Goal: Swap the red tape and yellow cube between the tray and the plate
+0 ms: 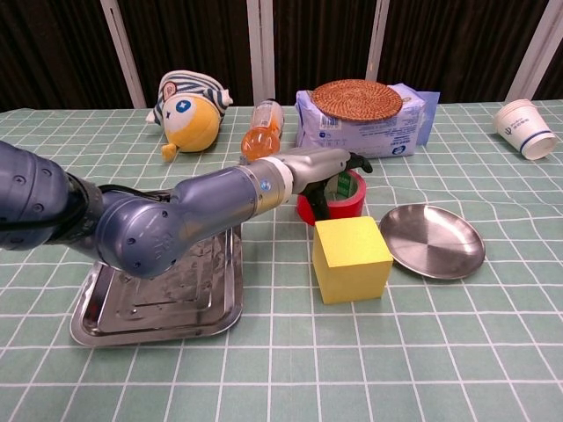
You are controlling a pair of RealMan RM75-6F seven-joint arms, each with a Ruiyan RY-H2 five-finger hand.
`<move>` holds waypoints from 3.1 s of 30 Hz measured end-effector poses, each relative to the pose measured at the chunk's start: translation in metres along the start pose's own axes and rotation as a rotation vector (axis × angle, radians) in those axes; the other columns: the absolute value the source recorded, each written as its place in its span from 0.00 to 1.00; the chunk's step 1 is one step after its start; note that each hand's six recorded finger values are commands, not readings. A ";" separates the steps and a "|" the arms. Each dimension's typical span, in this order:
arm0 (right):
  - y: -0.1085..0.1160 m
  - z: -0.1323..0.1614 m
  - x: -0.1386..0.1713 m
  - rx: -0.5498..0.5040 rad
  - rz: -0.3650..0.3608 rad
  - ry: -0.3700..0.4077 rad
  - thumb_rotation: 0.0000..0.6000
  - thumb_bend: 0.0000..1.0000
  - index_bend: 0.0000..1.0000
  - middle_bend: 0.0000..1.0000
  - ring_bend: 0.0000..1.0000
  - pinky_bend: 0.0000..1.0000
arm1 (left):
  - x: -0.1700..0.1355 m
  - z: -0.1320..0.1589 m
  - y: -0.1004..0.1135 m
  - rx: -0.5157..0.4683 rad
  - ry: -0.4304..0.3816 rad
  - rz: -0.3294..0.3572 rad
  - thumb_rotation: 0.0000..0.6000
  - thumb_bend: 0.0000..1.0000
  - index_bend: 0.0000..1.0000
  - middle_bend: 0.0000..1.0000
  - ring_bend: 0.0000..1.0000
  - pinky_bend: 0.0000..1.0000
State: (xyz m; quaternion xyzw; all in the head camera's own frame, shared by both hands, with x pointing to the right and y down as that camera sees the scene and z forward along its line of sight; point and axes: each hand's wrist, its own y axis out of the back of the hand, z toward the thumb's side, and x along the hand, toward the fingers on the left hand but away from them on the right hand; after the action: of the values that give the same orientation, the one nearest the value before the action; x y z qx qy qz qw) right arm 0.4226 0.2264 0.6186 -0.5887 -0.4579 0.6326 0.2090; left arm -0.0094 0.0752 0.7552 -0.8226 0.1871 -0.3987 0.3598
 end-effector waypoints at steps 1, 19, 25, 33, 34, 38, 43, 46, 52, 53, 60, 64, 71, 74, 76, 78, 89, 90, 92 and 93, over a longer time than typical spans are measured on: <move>-0.001 0.001 0.001 -0.001 0.000 0.003 1.00 0.01 0.00 0.00 0.00 0.00 | 0.000 0.001 0.001 0.000 -0.005 0.011 1.00 0.09 0.23 0.22 0.15 0.32; -0.004 0.001 -0.002 -0.017 0.012 -0.004 1.00 0.01 0.00 0.00 0.00 0.00 | -0.009 -0.010 0.032 0.017 -0.012 0.145 1.00 0.36 0.36 0.39 0.35 0.48; -0.005 0.001 -0.002 -0.018 0.013 -0.003 1.00 0.01 0.00 0.00 0.00 0.00 | -0.037 -0.024 0.064 -0.003 -0.052 0.237 1.00 0.34 0.36 0.33 0.31 0.48; -0.009 0.003 -0.001 -0.004 0.016 -0.006 1.00 0.01 0.00 0.00 0.00 0.00 | -0.140 -0.094 0.071 0.059 -0.021 0.209 1.00 0.31 0.34 0.27 0.25 0.46; -0.009 0.003 -0.001 -0.002 0.016 -0.006 1.00 0.02 0.00 0.00 0.00 0.00 | -0.154 -0.103 0.066 0.067 -0.007 0.190 1.00 0.31 0.34 0.26 0.25 0.46; -0.010 0.005 0.000 0.007 0.015 -0.005 1.00 0.01 0.00 0.00 0.00 0.00 | -0.206 -0.133 0.039 0.082 0.039 0.115 1.00 0.31 0.34 0.26 0.25 0.46; -0.013 0.005 -0.002 0.008 0.020 -0.007 1.00 0.01 0.00 0.00 0.00 0.00 | -0.222 -0.144 0.024 0.045 0.044 0.107 1.00 0.30 0.34 0.26 0.25 0.45; -0.012 0.005 -0.002 0.012 0.016 -0.006 1.00 0.01 0.00 0.00 0.00 0.00 | -0.224 -0.152 0.015 0.031 0.047 0.098 1.00 0.26 0.34 0.23 0.21 0.40; -0.012 0.005 -0.001 0.014 0.017 -0.005 1.00 0.01 0.00 0.00 0.00 0.00 | -0.223 -0.161 -0.002 0.034 0.053 0.079 1.00 0.15 0.34 0.17 0.12 0.32; -0.012 0.005 -0.001 0.014 0.015 -0.005 1.00 0.01 0.00 0.00 0.00 0.00 | -0.222 -0.160 -0.004 0.032 0.051 0.079 1.00 0.14 0.34 0.18 0.12 0.32; -0.010 0.006 0.000 0.006 0.007 0.000 1.00 0.01 0.00 0.00 0.00 0.00 | -0.211 -0.151 -0.006 -0.003 0.034 0.144 1.00 0.15 0.34 0.20 0.15 0.33; -0.011 0.006 0.000 0.003 0.011 -0.001 1.00 0.01 0.00 0.00 0.00 0.00 | -0.202 -0.145 -0.010 -0.017 0.018 0.158 1.00 0.15 0.34 0.19 0.15 0.32; -0.008 0.005 0.000 -0.003 0.003 -0.005 1.00 0.01 0.00 0.00 0.00 0.00 | -0.193 -0.142 -0.021 -0.016 0.003 0.108 1.00 0.00 0.25 0.02 0.00 0.06; -0.007 0.005 0.001 -0.005 0.002 -0.005 1.00 0.01 0.00 0.00 0.00 0.00 | -0.192 -0.141 -0.025 -0.020 0.000 0.073 1.00 0.00 0.21 0.00 0.00 0.02; -0.007 0.005 0.001 -0.006 0.001 -0.003 1.00 0.01 0.00 0.00 0.00 0.00 | -0.193 -0.140 -0.024 -0.026 -0.004 0.060 1.00 0.00 0.18 0.00 0.00 0.01; -0.006 0.005 0.001 -0.005 -0.003 -0.005 1.00 0.01 0.00 0.00 0.00 0.00 | -0.196 -0.139 -0.020 -0.029 -0.009 0.053 1.00 0.00 0.15 0.00 0.00 0.00; -0.003 0.004 0.001 0.002 -0.008 0.012 1.00 0.01 0.00 0.00 0.00 0.00 | -0.250 -0.133 0.040 0.011 0.025 0.233 1.00 0.00 0.19 0.00 0.00 0.08; -0.003 0.005 0.001 0.006 -0.006 0.020 1.00 0.01 0.00 0.00 0.00 0.00 | -0.261 -0.136 0.045 0.016 0.045 0.265 1.00 0.00 0.19 0.00 0.00 0.08; -0.005 0.009 0.000 0.015 0.006 0.051 1.00 0.01 0.00 0.00 0.00 0.00 | -0.291 -0.148 0.053 0.015 0.113 0.334 1.00 0.00 0.19 0.00 0.00 0.08; -0.006 0.012 -0.001 0.017 0.013 0.071 1.00 0.01 0.00 0.00 0.00 0.00 | -0.306 -0.155 0.055 0.012 0.146 0.359 1.00 0.00 0.19 0.00 0.00 0.09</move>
State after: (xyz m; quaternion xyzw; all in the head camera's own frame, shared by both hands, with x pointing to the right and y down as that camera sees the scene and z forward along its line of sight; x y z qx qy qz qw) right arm 0.4101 0.2243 0.6228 -0.6119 -0.4409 0.6166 0.2257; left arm -0.3199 0.1515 0.6205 -0.7427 0.3539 -0.3880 0.4155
